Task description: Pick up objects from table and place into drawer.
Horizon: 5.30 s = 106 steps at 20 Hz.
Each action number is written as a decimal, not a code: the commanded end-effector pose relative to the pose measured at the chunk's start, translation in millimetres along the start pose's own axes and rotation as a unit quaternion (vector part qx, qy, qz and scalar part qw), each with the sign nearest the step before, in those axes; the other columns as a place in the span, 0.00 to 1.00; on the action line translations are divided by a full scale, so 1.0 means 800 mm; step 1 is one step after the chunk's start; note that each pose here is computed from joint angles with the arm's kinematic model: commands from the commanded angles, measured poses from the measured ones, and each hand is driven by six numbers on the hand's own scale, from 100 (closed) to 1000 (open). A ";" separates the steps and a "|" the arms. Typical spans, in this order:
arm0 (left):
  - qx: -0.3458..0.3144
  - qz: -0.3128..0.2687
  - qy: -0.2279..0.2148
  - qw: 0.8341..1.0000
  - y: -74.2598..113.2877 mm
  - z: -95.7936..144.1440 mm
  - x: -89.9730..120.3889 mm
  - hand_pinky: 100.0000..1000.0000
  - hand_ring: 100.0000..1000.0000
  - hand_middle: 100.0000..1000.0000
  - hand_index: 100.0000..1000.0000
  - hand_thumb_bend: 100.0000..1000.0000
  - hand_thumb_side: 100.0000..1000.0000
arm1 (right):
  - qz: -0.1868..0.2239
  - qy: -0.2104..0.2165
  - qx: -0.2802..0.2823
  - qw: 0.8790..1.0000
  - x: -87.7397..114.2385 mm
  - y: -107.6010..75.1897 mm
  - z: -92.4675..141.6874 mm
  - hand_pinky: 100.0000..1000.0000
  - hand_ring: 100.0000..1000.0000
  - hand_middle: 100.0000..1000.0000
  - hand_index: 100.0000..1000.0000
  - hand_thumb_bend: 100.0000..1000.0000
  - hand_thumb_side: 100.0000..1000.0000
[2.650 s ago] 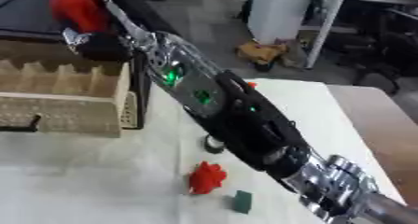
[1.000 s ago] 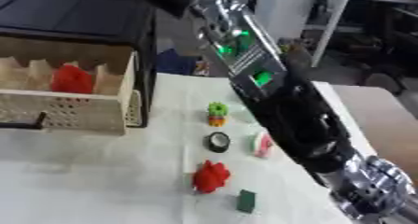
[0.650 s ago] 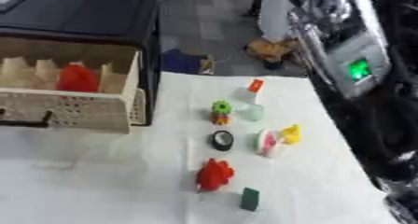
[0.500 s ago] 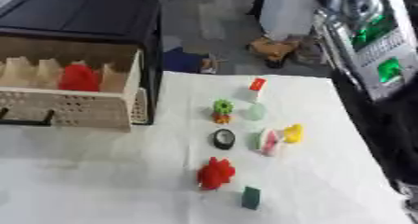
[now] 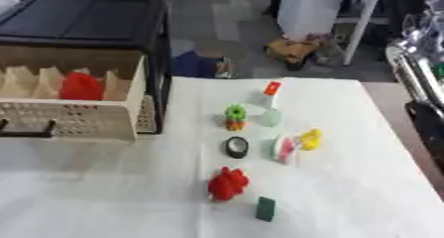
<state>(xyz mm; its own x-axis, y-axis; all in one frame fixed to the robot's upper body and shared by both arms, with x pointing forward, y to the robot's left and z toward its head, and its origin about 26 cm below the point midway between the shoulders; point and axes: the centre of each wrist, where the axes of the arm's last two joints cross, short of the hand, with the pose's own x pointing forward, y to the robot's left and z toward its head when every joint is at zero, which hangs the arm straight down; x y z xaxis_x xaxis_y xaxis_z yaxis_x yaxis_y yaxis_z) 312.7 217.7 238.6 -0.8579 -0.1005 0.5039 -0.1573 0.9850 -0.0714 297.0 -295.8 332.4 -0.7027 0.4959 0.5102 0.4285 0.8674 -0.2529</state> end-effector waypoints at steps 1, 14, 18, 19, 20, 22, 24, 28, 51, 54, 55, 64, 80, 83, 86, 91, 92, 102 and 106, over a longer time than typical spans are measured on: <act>-0.003 -0.008 -0.013 1.000 0.005 -0.005 0.005 0.51 0.48 0.55 0.73 0.00 1.00 | 0.004 -0.032 -0.034 0.999 0.001 -0.019 0.001 0.61 0.71 0.66 0.82 0.00 1.00; -0.002 -0.029 -0.014 0.999 0.014 -0.002 0.003 0.51 0.48 0.55 0.75 0.00 1.00 | 0.016 -0.024 -0.057 0.998 -0.068 -0.038 0.090 0.65 0.74 0.70 0.85 0.00 1.00; -0.001 -0.036 -0.013 0.999 0.017 0.000 0.001 0.51 0.48 0.55 0.76 0.00 1.00 | -0.009 -0.003 -0.033 0.999 -0.081 -0.039 0.116 0.64 0.72 0.71 0.89 0.00 1.00; -0.001 -0.037 -0.013 0.999 0.018 0.001 0.001 0.51 0.48 0.55 0.76 0.00 1.00 | -0.013 0.000 -0.027 1.000 -0.083 -0.039 0.120 0.64 0.71 0.70 0.89 0.00 1.00; -0.002 -0.039 -0.012 0.999 0.019 0.001 0.001 0.51 0.48 0.55 0.76 0.00 1.00 | -0.015 0.005 -0.020 1.000 -0.085 -0.040 0.126 0.64 0.71 0.70 0.89 0.00 1.00; -0.004 -0.041 -0.010 0.999 0.021 0.003 0.000 0.51 0.48 0.55 0.76 0.00 1.00 | -0.022 0.021 -0.005 1.000 -0.090 -0.040 0.138 0.61 0.69 0.66 0.88 0.00 1.00; -0.009 -0.045 -0.008 0.999 0.023 0.005 -0.001 0.51 0.48 0.55 0.76 0.00 1.00 | -0.035 0.040 0.003 0.999 -0.094 -0.039 0.148 0.60 0.65 0.62 0.86 0.00 1.00; -0.027 -0.072 -0.012 0.997 0.033 0.007 -0.002 0.50 0.47 0.54 0.76 0.00 1.00 | -0.060 0.063 -0.003 0.996 -0.098 -0.044 0.158 0.60 0.63 0.60 0.83 0.00 1.00; -0.196 -0.354 -0.048 0.913 0.116 -0.004 0.010 0.31 0.31 0.50 0.75 0.00 1.00 | -0.051 0.058 -0.058 0.995 -0.104 -0.053 0.177 0.61 0.64 0.59 0.81 0.00 1.00; -0.231 -0.397 -0.050 0.887 0.126 -0.014 0.017 0.09 0.10 0.45 0.70 0.00 1.00 | -0.047 0.057 -0.062 0.995 -0.105 -0.055 0.178 0.62 0.64 0.58 0.81 0.00 1.00; -0.244 -0.408 -0.050 0.878 0.129 -0.017 0.019 0.07 0.08 0.45 0.70 0.00 1.00 | -0.046 0.057 -0.064 0.995 -0.105 -0.055 0.179 0.62 0.64 0.58 0.81 0.00 1.00; -0.364 -0.490 -0.067 0.790 0.145 -0.050 0.043 0.00 0.00 0.24 0.56 0.00 1.00 | -0.036 0.056 -0.076 0.995 -0.106 -0.060 0.183 0.62 0.64 0.58 0.80 0.00 1.00; -0.635 -0.404 0.085 0.653 0.126 -0.059 0.050 0.16 0.34 0.44 0.69 0.00 1.00 | -0.034 0.057 -0.074 0.995 -0.106 -0.062 0.184 0.62 0.64 0.58 0.80 0.00 1.00; -0.656 -0.397 0.093 0.635 0.118 -0.059 0.050 0.16 0.35 0.45 0.70 0.00 1.00 | -0.035 0.057 -0.074 0.995 -0.106 -0.062 0.184 0.62 0.64 0.58 0.80 0.00 1.00; -0.671 -0.388 0.100 0.624 0.111 -0.058 0.048 0.18 0.38 0.46 0.71 0.00 1.00 | -0.036 0.057 -0.073 0.995 -0.106 -0.061 0.184 0.62 0.64 0.58 0.80 0.00 1.00; -0.694 -0.360 0.125 0.611 0.100 -0.049 0.042 0.28 0.48 0.52 0.75 0.00 1.00 | -0.039 0.057 -0.073 0.995 -0.106 -0.061 0.184 0.62 0.64 0.58 0.80 0.00 1.00; -0.696 -0.356 0.132 0.609 0.099 -0.047 0.041 0.29 0.50 0.54 0.76 0.00 1.00 | -0.039 0.057 -0.073 0.995 -0.106 -0.061 0.184 0.62 0.64 0.58 0.80 0.00 1.00; -0.712 -0.322 0.194 0.593 0.091 -0.033 0.033 0.40 0.61 0.66 0.88 0.00 1.00 | -0.042 0.054 -0.076 0.995 -0.106 -0.059 0.184 0.62 0.63 0.58 0.80 0.00 1.00; -0.718 -0.310 0.216 0.584 0.089 -0.027 0.029 0.44 0.65 0.70 0.90 0.00 1.00 | -0.043 0.054 -0.077 0.995 -0.106 -0.059 0.181 0.62 0.63 0.58 0.80 0.00 1.00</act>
<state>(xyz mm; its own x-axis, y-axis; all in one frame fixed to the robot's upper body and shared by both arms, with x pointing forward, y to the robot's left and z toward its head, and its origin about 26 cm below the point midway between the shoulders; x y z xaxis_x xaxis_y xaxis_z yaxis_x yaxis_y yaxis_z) 294.0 288.1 256.7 -0.6024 -0.7552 0.2584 0.4743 -0.0784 0.8769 254.5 -372.8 172.3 -0.6603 0.3983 0.6367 0.4615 0.8840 -0.0745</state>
